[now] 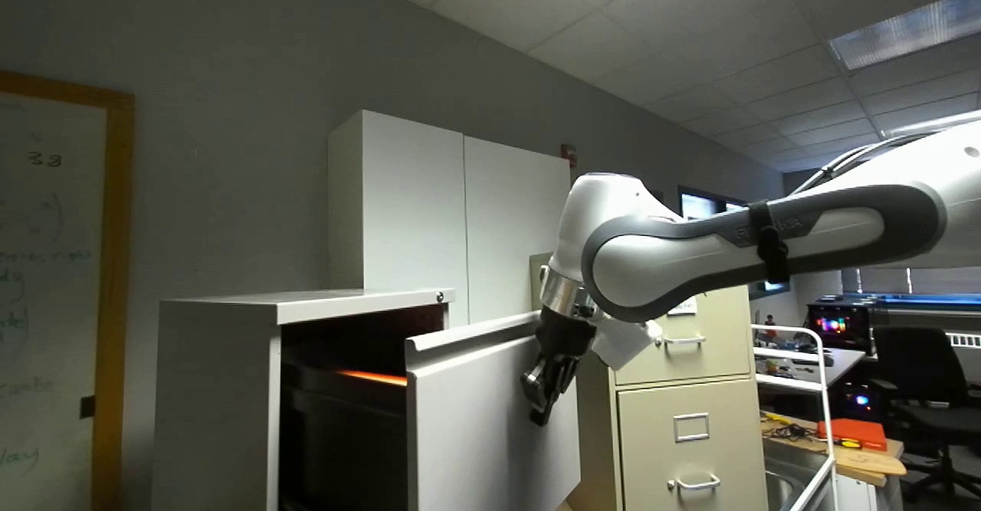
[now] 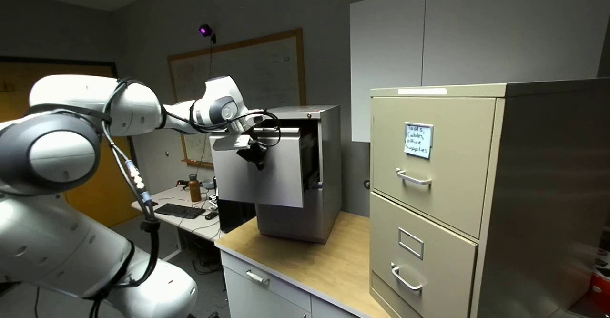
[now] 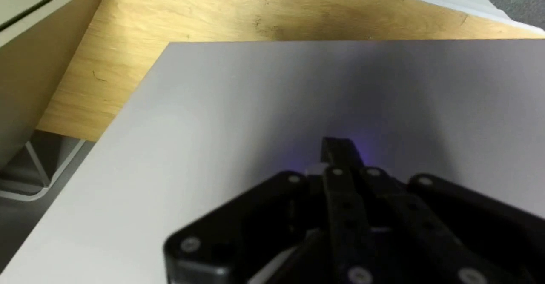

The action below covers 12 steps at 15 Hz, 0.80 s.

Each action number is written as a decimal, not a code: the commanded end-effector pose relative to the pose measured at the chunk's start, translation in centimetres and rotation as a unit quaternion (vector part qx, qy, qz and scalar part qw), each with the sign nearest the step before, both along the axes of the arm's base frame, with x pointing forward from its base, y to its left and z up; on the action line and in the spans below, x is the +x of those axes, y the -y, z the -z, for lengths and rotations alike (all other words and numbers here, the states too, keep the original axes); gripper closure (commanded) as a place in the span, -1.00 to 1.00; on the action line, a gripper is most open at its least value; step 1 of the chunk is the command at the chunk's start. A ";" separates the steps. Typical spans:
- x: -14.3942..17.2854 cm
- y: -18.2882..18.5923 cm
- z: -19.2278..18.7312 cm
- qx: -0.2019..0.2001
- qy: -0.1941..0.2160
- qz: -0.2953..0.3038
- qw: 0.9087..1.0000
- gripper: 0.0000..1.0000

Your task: Close the top drawer of the cabinet at the left

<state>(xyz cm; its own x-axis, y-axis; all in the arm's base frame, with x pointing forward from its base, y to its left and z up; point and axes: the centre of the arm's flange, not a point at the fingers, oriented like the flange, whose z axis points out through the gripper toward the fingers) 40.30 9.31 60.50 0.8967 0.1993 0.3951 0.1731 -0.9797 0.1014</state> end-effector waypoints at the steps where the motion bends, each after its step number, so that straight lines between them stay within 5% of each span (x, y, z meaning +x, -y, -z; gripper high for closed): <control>1: 7.1 -2.4 -1.0 -0.011 -0.007 -0.020 1.000 1.00; 12: 19.2 -6.8 -3.0 0.016 -0.008 -0.049 0.999 1.00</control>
<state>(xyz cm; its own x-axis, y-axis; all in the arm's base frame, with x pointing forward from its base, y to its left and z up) 55.18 13.95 60.37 0.8983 0.2452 0.3647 0.2352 -0.9693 0.0722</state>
